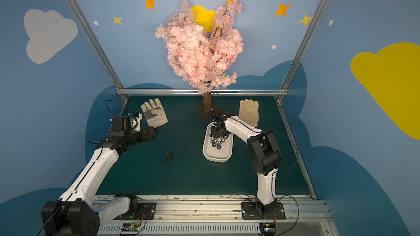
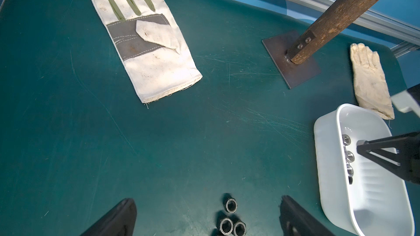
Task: Put the nuts on the desktop into the storage box
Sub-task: Adjust the nut in the storage box.
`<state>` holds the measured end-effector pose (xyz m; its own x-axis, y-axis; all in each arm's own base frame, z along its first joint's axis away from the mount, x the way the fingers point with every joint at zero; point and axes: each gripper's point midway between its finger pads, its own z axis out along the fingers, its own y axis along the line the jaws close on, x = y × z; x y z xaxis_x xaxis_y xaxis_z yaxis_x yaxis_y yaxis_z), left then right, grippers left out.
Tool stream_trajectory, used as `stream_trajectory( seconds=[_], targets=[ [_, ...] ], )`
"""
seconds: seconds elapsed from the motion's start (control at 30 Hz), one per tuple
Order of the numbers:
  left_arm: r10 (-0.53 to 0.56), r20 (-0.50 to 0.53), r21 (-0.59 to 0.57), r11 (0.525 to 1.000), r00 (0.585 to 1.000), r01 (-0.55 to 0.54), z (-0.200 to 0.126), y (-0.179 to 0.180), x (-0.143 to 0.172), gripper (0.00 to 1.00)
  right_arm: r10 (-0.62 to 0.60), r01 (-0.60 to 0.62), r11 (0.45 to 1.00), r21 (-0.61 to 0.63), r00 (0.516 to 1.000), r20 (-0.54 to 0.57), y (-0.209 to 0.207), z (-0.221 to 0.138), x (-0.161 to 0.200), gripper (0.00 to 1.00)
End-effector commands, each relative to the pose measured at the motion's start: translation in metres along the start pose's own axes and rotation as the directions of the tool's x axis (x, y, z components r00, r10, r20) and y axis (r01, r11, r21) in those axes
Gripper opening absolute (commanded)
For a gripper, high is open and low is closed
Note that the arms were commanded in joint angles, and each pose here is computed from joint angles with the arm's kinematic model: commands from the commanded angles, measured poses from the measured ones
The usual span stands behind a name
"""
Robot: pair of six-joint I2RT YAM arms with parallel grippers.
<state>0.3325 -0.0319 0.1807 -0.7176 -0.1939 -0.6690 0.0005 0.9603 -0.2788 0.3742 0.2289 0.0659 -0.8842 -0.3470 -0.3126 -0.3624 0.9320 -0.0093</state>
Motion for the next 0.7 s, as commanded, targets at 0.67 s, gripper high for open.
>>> stream_trajectory(
  seconds=[0.67],
  targets=[
    [-0.001, 0.005, 0.020, 1.000, 1.000, 0.001, 0.000, -0.004, 0.000, 1.00, -0.127, 0.125, 0.992, -0.035, 0.990, -0.064, 0.039, -0.030, 0.057, 0.21]
  ],
)
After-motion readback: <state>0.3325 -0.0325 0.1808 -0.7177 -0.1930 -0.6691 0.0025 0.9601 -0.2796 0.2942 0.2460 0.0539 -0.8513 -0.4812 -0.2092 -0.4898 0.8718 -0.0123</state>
